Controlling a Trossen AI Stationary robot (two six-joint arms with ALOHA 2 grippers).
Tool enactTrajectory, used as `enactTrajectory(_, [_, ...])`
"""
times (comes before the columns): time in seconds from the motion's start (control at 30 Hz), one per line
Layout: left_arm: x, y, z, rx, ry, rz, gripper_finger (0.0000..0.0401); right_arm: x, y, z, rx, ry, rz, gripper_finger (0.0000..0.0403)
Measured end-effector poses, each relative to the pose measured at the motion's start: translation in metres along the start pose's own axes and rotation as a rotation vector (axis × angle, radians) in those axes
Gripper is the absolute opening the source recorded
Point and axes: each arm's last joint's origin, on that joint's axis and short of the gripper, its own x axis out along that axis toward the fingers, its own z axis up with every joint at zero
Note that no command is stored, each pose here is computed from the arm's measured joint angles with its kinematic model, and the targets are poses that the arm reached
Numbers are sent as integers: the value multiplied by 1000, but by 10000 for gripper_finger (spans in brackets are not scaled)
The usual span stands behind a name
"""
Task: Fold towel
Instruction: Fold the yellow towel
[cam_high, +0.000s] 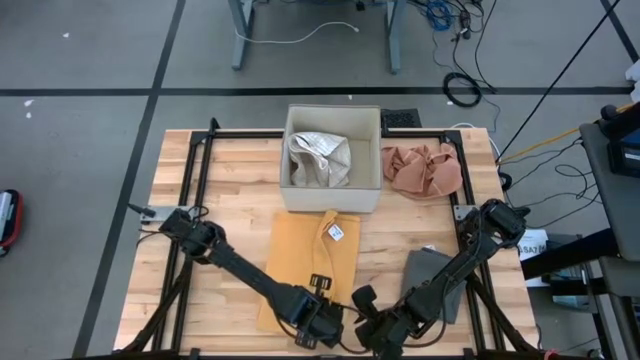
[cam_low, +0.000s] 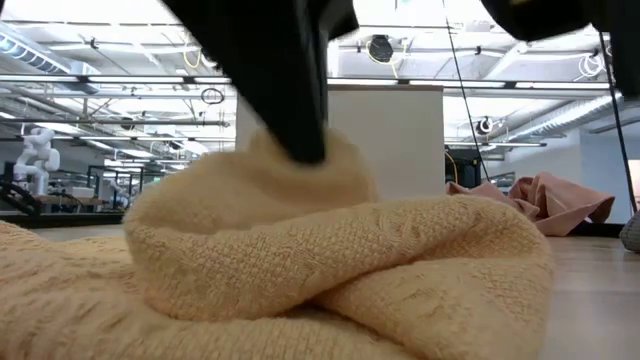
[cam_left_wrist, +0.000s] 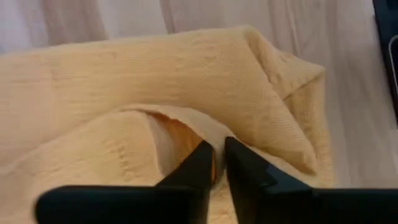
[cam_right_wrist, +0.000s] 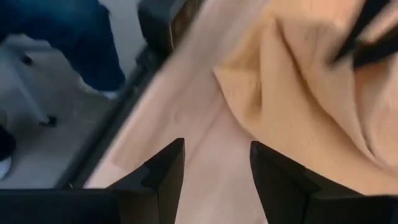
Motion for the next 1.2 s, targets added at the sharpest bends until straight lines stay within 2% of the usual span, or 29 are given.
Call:
enactTrajectory(0.1, [-12, -1, 3, 7, -6, 30, 10, 2, 0, 5, -11, -70, 12, 169])
enactTrajectory(0.33, [-25, -8, -4, -35, 55, 95, 4, 18, -1, -11, 4, -151, 75, 169])
enactTrajectory(0.53, [-30, -14, -4, -83, -6, 203, 3, 28, -6, -20, 29, -273, 95, 169])
enactTrajectory(0.7, [-55, -17, 6, -91, -135, 331, 2, 29, -10, -18, -1, -340, 82, 169])
enactTrajectory(0.83, [-75, -16, 14, -107, -198, 348, 2, 29, -13, -14, -8, -377, 26, 169])
enactTrajectory(0.97, [-79, -12, 14, -110, -192, 364, 1, 30, -15, -17, -14, -352, -25, 169])
enactTrajectory(1.1, [-78, -4, 14, -121, -172, 396, 1, 25, -2, -12, -87, -420, 68, 169])
enactTrajectory(1.2, [-76, 5, 19, -142, -194, 397, 1, 22, 6, -12, -110, -446, 92, 169])
